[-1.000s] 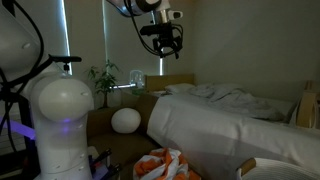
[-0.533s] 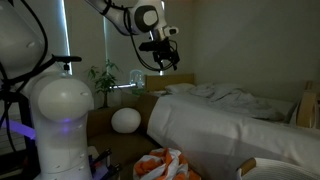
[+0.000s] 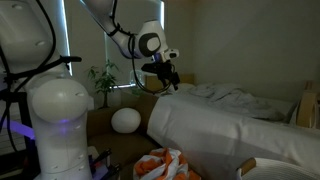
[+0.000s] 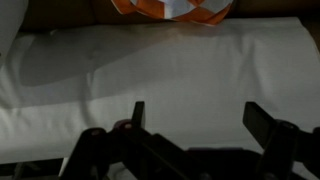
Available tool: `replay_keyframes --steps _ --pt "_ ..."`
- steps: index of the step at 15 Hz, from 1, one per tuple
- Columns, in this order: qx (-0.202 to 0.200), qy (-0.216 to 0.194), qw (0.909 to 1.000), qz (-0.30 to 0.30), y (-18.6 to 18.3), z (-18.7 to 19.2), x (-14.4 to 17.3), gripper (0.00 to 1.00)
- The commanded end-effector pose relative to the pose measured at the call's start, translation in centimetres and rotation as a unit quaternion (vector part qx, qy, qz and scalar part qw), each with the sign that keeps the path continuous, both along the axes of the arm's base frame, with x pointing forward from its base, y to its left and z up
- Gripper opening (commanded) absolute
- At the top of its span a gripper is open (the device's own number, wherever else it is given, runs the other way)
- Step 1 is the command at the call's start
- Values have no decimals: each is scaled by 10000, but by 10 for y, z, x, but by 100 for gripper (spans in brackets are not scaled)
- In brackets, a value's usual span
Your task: Put the towel inside the basket
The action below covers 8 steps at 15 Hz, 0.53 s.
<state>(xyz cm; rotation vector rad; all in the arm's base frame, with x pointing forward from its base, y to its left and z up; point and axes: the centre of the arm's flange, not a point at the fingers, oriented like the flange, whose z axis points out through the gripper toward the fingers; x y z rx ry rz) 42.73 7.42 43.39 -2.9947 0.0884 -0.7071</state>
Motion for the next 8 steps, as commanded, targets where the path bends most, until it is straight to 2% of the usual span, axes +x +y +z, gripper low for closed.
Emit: replay_keyframes --steps 1,8 --pt "-76 36 9987 -504 0 -54 7 100" --pt "-457 810 9936 -637 4 -135 12 100"
